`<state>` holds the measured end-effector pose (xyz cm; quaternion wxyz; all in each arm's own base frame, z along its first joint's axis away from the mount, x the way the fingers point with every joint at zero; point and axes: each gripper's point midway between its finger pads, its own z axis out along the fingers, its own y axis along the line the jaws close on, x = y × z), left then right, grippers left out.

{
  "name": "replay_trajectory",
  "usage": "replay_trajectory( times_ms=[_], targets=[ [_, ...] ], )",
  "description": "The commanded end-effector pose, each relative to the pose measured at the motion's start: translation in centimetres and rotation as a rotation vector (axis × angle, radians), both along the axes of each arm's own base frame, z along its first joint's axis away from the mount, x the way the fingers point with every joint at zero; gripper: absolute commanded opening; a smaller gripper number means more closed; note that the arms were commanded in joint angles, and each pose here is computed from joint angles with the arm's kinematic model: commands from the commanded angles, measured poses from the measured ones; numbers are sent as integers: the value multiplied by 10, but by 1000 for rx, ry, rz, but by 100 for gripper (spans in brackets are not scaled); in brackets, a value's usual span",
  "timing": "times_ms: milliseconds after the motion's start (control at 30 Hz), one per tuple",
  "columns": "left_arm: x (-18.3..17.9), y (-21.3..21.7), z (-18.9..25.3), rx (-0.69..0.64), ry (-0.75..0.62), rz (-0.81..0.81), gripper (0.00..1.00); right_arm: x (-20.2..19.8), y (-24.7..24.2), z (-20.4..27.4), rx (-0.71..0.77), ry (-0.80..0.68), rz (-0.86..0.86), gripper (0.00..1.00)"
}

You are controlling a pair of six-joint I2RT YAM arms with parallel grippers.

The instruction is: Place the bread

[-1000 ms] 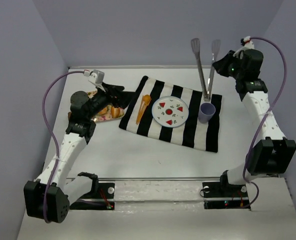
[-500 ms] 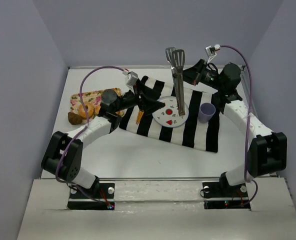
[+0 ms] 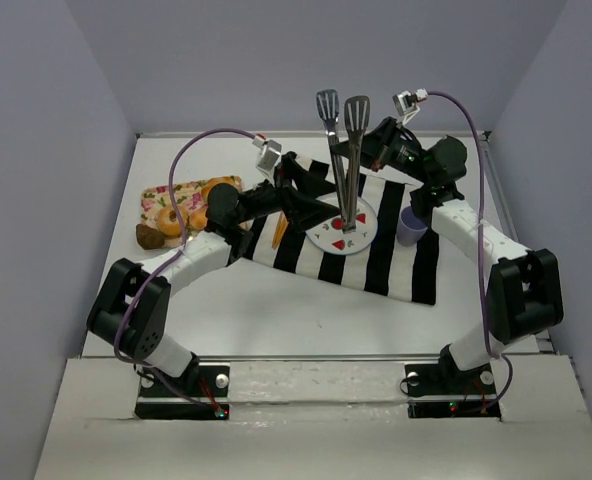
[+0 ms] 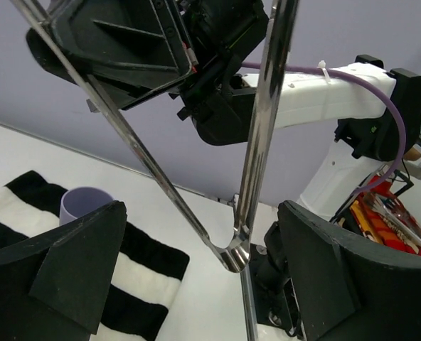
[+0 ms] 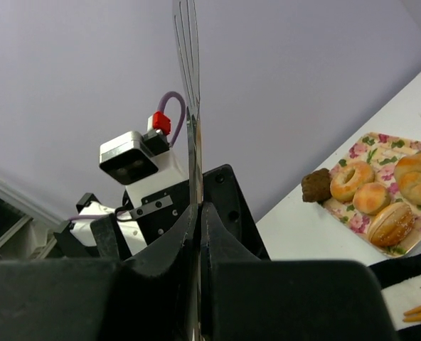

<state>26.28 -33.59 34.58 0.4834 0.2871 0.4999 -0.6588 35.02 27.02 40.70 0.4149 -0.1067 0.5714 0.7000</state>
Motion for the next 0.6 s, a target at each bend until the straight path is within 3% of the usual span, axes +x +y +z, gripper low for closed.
replay_trajectory(
  times_ms=[0,267,567],
  targets=[
    [-33,16,71,-217,-331,-2,99,9,0,15,30,-56,-101,7],
    [-31,10,78,-190,-340,50,99,30,3,6,-22,-37,-266,7],
    [-4,2,72,-110,-293,154,99,17,19,1,-45,-75,-358,7]
  ],
)
